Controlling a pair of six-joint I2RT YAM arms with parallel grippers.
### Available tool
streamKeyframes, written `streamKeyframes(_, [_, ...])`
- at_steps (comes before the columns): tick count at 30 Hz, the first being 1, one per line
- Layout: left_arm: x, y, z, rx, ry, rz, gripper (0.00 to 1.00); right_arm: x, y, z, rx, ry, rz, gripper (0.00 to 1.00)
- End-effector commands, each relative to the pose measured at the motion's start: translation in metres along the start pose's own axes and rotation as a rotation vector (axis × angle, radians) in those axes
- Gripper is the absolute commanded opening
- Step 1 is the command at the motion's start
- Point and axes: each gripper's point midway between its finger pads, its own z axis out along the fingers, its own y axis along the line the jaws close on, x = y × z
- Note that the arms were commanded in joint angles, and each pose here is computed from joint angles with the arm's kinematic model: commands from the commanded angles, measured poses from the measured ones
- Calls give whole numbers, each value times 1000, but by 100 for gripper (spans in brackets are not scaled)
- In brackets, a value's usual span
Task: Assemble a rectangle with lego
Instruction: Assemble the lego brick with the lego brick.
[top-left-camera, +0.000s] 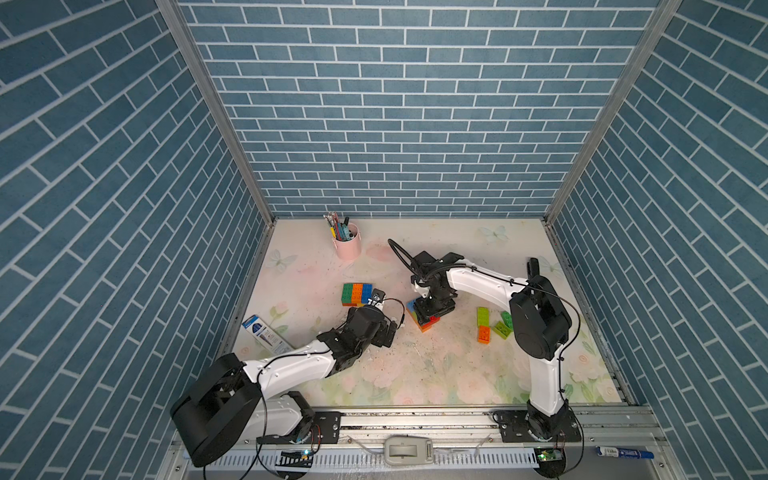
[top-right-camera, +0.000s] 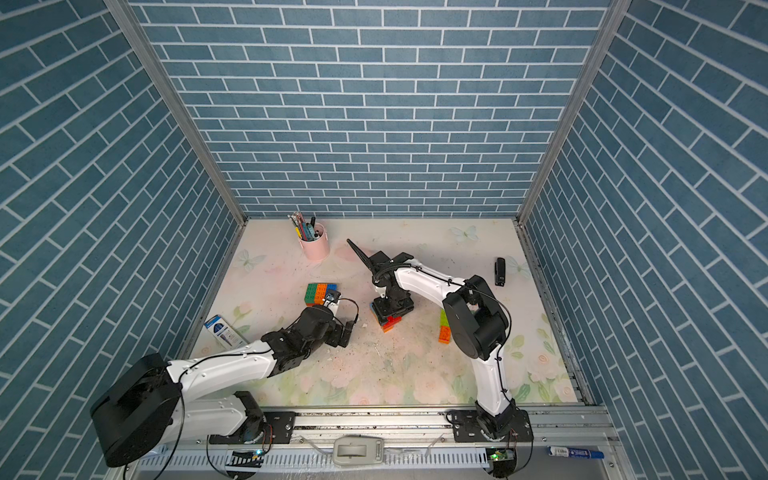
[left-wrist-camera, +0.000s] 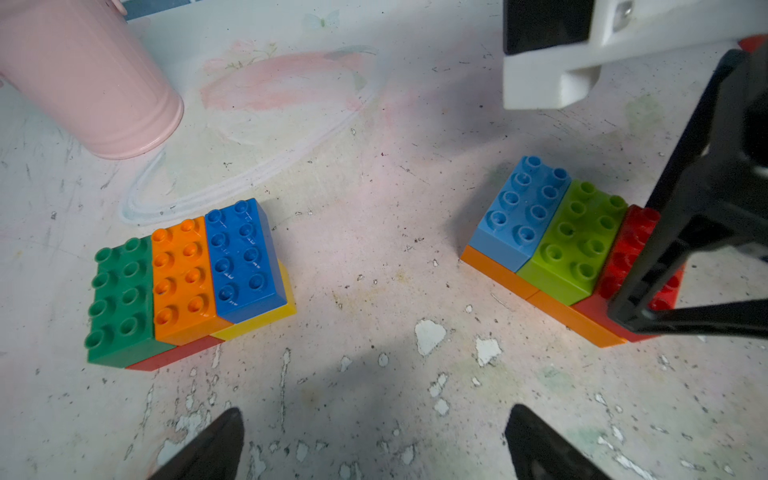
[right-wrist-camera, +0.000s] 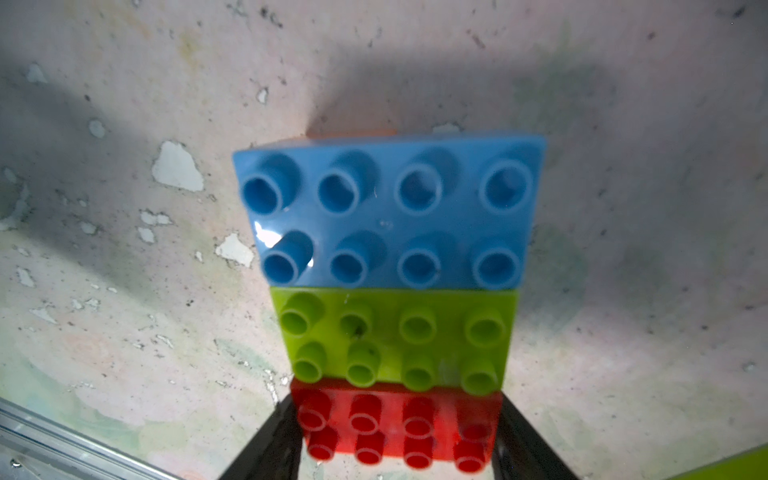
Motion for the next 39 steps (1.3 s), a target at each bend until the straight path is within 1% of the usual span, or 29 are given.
streamKeyframes(1, [3, 2, -3, -5, -3, 10, 99, 9, -14, 15, 96, 42, 35, 42])
streamKeyframes(7, [5, 4, -4, -10, -10, 12, 99, 12, -16, 22, 159, 49, 30, 41])
streamKeyframes(11, [4, 4, -4, -9, -10, 18, 99, 11, -13, 27, 164, 52, 39, 39])
streamKeyframes(19, [6, 6, -7, -16, -17, 16, 99, 25, -16, 62, 167, 105, 67, 26])
streamKeyframes(24, [4, 7, -8, -20, -21, 28, 99, 29, -18, 74, 169, 129, 72, 18])
streamKeyframes(28, [2, 7, -9, -18, -27, 26, 99, 30, -23, 78, 193, 140, 76, 15])
streamKeyframes(30, [2, 7, -9, -19, -28, 25, 99, 29, -24, 75, 204, 133, 74, 15])
streamKeyframes(32, [0, 7, -10, -21, -32, 25, 99, 26, -25, 71, 215, 127, 72, 17])
streamKeyframes(33, [-1, 7, -10, -20, -35, 23, 99, 24, -24, 69, 215, 123, 70, 20])
streamKeyframes(38, [-7, 8, -14, -24, -44, 20, 99, 14, -16, 50, 186, 82, 58, 58])
streamKeyframes(39, [-7, 8, -14, -25, -45, 19, 99, 13, -15, 48, 183, 80, 52, 62])
